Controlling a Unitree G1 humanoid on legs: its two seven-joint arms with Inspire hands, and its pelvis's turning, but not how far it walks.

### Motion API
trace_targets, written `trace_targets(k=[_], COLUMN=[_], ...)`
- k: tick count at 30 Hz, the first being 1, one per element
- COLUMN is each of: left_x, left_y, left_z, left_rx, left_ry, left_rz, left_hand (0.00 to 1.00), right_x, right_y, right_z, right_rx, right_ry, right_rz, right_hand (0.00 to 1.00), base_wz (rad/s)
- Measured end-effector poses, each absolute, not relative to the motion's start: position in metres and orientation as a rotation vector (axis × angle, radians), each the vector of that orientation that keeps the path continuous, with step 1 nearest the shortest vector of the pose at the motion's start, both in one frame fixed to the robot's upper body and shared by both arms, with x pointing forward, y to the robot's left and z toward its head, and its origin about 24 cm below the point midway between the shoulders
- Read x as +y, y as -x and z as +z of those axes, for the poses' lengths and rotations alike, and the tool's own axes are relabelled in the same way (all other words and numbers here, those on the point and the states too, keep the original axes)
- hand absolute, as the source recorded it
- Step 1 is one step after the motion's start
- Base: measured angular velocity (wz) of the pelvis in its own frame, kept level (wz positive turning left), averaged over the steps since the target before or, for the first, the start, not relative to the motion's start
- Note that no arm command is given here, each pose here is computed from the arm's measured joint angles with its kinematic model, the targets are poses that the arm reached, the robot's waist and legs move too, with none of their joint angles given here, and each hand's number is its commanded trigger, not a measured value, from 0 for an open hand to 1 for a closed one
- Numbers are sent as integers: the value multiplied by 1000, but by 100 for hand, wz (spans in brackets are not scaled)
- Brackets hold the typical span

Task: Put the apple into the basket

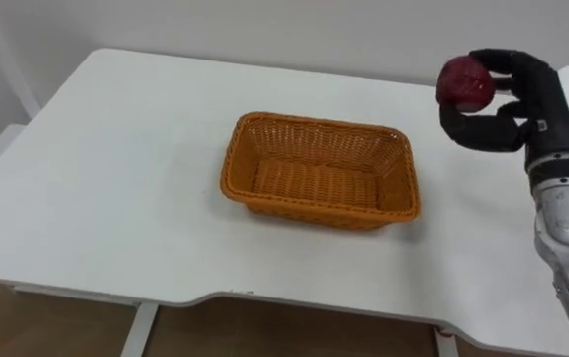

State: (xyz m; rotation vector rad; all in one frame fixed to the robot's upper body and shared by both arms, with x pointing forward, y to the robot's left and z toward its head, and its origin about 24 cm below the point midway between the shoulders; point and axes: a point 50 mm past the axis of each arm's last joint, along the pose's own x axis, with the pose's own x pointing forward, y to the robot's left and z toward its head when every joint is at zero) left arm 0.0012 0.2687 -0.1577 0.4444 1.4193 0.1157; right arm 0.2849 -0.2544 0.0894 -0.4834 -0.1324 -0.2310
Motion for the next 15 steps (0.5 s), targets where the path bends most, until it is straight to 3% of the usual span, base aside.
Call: trace_targets(k=[8, 15], left_x=[267, 266], left_y=[-6, -6], left_z=[-158, -158], left_rx=[1392, 1391], left_ry=[-460, -466], left_rz=[122, 116], left_hand=[0, 0], right_x=[-227, -211], right_y=[-280, -279], right_z=[133, 129], right_rx=[-351, -364], right_ry=[490, 542], right_rz=[-163, -83], right_hand=[100, 100], base_wz=[-7, -4])
